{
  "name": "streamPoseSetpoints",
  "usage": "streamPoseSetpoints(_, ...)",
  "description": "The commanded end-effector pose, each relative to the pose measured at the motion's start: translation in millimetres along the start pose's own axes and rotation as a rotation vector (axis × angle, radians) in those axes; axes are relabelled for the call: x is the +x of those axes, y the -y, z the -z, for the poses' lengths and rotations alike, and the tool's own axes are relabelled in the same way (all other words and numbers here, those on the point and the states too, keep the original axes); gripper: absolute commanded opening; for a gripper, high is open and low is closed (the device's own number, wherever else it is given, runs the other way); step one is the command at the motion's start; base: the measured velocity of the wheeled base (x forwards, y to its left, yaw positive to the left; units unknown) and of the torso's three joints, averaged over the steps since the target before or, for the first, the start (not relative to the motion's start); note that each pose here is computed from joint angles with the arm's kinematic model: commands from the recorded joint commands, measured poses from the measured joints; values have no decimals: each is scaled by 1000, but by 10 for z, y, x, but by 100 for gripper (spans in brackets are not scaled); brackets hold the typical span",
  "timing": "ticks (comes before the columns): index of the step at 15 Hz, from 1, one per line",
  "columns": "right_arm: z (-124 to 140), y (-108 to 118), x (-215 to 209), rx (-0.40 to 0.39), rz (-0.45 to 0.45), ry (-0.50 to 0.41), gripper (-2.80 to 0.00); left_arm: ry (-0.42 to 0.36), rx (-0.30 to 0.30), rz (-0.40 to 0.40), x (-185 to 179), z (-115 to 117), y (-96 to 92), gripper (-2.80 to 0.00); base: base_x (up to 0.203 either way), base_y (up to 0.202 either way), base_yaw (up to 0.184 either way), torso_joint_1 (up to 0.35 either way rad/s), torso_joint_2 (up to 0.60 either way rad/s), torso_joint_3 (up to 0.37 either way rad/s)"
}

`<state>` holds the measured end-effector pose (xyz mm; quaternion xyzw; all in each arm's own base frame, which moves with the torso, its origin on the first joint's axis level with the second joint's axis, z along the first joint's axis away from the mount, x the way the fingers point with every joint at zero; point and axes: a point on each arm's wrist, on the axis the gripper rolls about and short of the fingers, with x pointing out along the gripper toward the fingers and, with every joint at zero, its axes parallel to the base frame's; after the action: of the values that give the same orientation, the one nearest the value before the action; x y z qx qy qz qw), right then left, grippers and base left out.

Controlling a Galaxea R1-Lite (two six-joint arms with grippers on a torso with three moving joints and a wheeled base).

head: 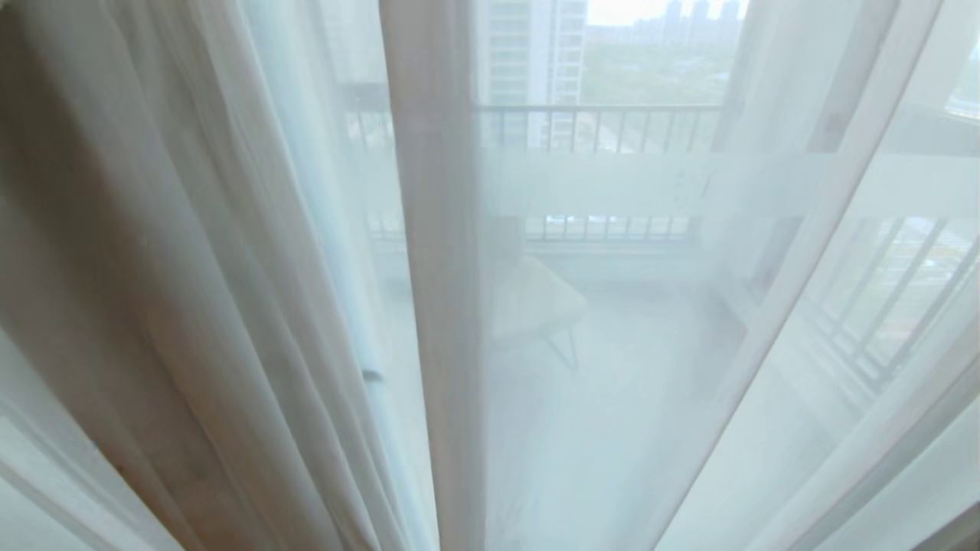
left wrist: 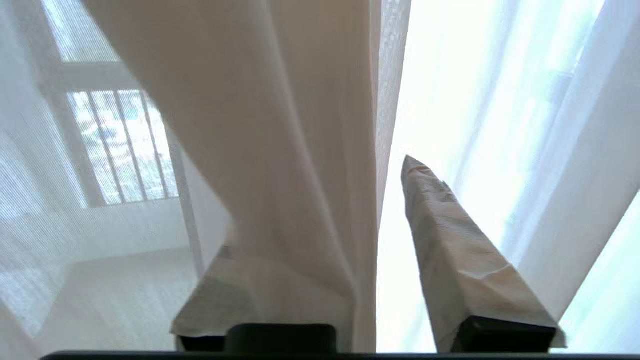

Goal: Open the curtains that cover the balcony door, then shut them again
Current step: Close the inner curtains on both sides

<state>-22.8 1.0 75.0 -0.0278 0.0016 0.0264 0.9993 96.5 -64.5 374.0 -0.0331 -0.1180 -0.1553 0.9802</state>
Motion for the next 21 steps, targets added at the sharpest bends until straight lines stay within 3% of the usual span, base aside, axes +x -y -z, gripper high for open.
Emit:
streamPoseSetpoints(1, 0, 0, 0, -1, -1, 0, -280, -1, 1, -4, -126, 26, -44, 0, 0, 0, 0, 0, 0, 0)
streamPoseSetpoints(7, 0, 0, 0, -1, -1, 0, -280, 1, -4, -1, -521, 192, -169, 0, 0, 0, 0, 0, 0, 0)
streamPoseSetpoints(21, 0, 0, 0, -1, -1, 0, -280, -47, 21, -87, -1994, 741, -635, 0, 0, 0, 0, 0, 0, 0)
